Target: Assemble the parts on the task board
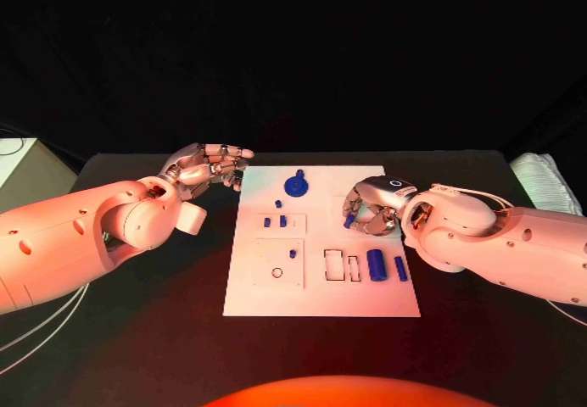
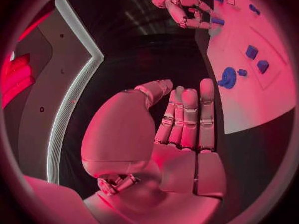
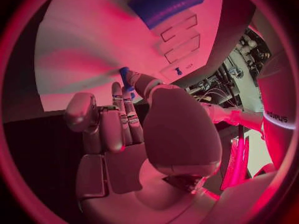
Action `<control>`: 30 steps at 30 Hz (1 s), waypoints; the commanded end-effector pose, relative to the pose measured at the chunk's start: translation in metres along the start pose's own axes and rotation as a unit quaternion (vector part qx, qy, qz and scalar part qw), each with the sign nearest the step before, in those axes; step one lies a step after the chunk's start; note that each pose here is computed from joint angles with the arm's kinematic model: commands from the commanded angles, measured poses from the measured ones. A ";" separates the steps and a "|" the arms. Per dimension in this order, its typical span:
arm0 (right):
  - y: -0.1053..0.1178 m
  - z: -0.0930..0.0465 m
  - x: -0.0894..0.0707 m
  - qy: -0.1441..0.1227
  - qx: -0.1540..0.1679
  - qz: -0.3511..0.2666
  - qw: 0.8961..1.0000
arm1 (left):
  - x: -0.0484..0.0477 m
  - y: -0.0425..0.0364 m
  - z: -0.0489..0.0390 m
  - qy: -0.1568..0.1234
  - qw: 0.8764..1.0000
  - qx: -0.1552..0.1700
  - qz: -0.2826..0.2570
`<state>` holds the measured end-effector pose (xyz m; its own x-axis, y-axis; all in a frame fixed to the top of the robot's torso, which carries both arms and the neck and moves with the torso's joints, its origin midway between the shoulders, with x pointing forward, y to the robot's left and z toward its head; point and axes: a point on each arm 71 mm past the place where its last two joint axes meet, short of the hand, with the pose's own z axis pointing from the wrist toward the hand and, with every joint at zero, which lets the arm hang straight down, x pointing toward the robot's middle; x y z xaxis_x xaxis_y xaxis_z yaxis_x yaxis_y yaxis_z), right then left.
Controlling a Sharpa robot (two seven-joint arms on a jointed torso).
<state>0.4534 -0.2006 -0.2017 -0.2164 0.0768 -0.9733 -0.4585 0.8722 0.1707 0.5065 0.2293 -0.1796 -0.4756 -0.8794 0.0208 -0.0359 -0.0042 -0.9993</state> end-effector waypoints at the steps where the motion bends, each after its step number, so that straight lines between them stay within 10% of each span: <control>1: 0.003 0.000 0.001 -0.003 -0.005 0.001 1.000 | 0.0016 -0.0005 0.0001 0.010 1.000 0.002 -0.001; 13: 0.001 0.002 0.005 0.004 0.005 -0.001 1.000 | 0.0012 -0.0002 -0.0001 0.010 1.000 0.000 0.000; 30: 0.009 -0.012 -0.016 -0.067 0.012 0.087 0.994 | -0.0005 0.0006 0.0010 0.009 1.000 -0.002 0.001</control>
<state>0.4427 -0.1993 -0.1871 -0.1727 0.2061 -0.9632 -0.4327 0.8626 0.2622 0.5080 0.2315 -0.1808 -0.4737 -0.8805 0.0172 -0.0421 0.0032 -0.9991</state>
